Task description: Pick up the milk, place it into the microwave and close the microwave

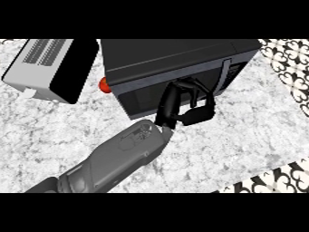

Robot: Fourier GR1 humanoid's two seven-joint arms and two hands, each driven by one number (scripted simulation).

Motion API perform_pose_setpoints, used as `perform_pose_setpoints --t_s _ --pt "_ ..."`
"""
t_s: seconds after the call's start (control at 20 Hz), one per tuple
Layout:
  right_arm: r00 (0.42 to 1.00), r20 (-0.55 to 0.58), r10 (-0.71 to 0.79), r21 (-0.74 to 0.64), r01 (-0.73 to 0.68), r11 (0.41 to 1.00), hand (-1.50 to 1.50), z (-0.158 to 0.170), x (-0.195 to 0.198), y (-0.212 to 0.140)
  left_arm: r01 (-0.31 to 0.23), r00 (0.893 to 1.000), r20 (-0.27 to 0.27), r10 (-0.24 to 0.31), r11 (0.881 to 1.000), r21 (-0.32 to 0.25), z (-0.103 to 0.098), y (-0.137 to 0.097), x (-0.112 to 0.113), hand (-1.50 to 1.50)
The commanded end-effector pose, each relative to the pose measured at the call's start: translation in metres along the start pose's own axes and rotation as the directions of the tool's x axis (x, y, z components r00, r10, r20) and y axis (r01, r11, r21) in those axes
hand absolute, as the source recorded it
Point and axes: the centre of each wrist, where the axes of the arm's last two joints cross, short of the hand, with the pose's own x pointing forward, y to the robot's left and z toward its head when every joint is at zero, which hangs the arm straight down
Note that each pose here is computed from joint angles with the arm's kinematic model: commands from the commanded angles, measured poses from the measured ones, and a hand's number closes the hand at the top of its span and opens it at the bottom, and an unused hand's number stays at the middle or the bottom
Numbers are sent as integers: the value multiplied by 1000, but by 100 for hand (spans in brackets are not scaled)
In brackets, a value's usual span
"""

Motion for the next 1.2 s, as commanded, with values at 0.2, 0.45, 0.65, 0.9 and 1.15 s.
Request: perform_pose_setpoints --t_s 0.2,0.45,0.65,0.9,1.15 --pt "1000 11 -16 52 16 999 -150 -6 7 -2 6 999 34 -10 993 121 -23 17 1 150" --pt "1000 11 -24 93 23 995 -150 -8 12 -1 -2 999 40 -4 989 149 -22 17 -1 150" --pt "999 -13 -39 108 40 993 -150 -6 11 0 -1 999 52 -7 989 147 -21 18 -4 150" --pt "1000 2 -28 129 28 991 -150 -14 18 2 -9 998 63 0 988 153 -23 16 -1 150" --pt "999 12 -38 140 36 990 -150 -16 19 3 -12 997 71 0 986 169 -23 17 -2 150"
